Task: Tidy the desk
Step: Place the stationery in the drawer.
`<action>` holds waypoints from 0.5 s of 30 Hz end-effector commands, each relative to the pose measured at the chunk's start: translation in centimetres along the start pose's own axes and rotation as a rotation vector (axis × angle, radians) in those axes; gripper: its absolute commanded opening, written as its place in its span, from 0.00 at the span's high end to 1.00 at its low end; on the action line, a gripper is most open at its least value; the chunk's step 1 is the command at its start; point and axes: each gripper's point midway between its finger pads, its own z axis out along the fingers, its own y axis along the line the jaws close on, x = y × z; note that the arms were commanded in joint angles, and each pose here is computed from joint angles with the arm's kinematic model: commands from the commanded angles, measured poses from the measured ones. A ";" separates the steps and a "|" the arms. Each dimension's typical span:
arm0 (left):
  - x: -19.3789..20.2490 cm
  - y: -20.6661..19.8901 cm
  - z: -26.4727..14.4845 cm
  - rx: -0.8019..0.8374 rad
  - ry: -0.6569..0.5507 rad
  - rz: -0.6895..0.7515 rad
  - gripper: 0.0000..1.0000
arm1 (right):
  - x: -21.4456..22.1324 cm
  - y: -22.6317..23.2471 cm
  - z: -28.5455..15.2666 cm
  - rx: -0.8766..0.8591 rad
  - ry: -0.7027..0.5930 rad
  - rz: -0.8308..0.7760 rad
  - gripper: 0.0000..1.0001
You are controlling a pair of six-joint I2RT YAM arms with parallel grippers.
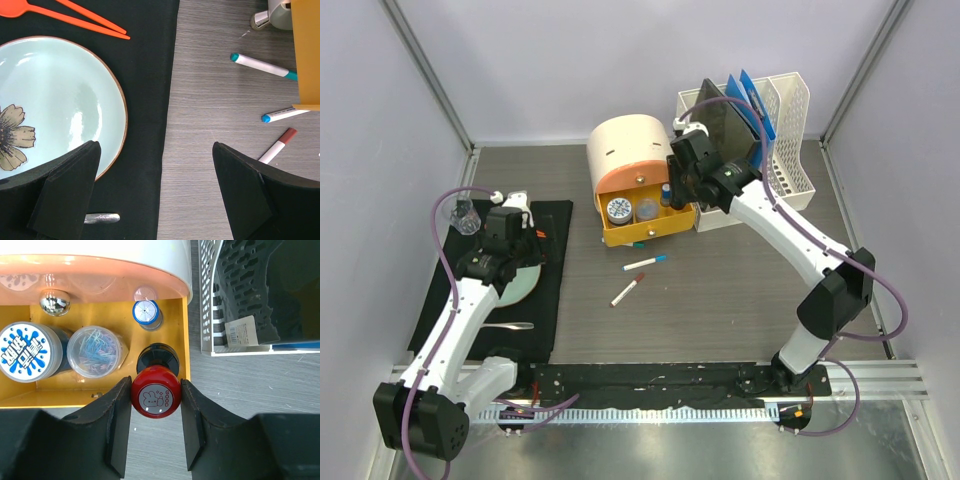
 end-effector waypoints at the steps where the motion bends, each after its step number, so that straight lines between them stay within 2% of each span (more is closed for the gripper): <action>1: -2.0 -0.5 -0.8 0.020 -0.055 -0.006 0.00 | -2.5 0.9 -0.2 -0.020 -0.074 0.008 0.99; 15: -2.0 -0.4 -0.7 0.018 -0.051 -0.005 0.00 | -1.0 1.3 2.7 0.010 -0.006 -0.029 0.98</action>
